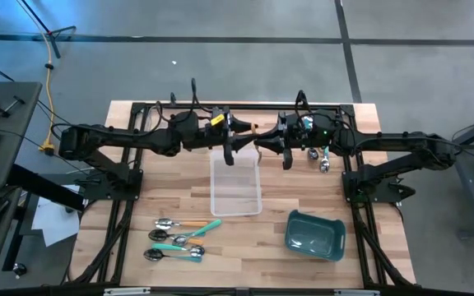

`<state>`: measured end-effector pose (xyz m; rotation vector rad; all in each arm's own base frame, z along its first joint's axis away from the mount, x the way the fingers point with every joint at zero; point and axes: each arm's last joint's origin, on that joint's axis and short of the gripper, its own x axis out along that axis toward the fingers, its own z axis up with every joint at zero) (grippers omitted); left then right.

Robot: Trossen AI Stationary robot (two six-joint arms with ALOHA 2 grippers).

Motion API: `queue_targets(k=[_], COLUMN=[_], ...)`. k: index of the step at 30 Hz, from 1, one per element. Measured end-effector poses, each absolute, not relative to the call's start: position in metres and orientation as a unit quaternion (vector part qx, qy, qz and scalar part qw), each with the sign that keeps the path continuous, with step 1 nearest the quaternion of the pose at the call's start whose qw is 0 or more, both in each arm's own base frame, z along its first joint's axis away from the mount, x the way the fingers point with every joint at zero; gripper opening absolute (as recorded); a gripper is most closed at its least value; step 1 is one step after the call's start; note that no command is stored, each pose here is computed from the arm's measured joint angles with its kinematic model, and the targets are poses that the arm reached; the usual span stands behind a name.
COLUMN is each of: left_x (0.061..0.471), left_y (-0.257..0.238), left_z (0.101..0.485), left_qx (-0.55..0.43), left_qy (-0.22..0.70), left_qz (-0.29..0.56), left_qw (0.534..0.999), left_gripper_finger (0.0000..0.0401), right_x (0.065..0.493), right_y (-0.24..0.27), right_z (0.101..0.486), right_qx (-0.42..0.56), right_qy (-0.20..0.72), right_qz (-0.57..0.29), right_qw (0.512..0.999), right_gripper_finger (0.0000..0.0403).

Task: Sort silverware by color (type)
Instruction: Put the yellow spoon into the transparent bin

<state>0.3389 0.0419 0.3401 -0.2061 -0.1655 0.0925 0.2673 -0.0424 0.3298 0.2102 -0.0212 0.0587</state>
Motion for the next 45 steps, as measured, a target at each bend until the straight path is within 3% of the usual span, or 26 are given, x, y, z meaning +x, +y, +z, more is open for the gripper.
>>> queue_targets(k=[7, 16, 27, 30, 45], left_x=[0.339, 0.339, 0.338, 0.338, 0.331], left_y=[0.045, 0.045, 0.046, 0.046, 0.052], left_z=[0.340, 0.339, 0.339, 0.339, 0.339], left_qx=[-0.107, -0.090, -0.088, -0.087, -0.073], left_qy=[-0.080, -0.079, -0.076, -0.076, -0.046], left_qz=[0.048, 0.051, 0.053, 0.056, 0.074], left_qw=[0.990, 0.992, 0.992, 0.992, 0.994], left_gripper_finger=[0.0047, 0.0046, 0.0045, 0.0016, 0.0008], right_x=[0.267, 0.267, 0.266, 0.263, 0.235], right_y=[-0.043, -0.043, -0.043, -0.044, -0.061], right_z=[0.329, 0.329, 0.331, 0.334, 0.344], right_qx=[0.105, 0.097, 0.098, 0.097, 0.100], right_qy=[-0.010, -0.010, -0.013, -0.017, -0.005], right_qz=[0.023, 0.021, 0.023, 0.022, -0.048], right_qw=[0.994, 0.995, 0.995, 0.995, 0.994], right_gripper_finger=[0.0032, 0.0036, 0.0088, 0.0099, 0.0152])
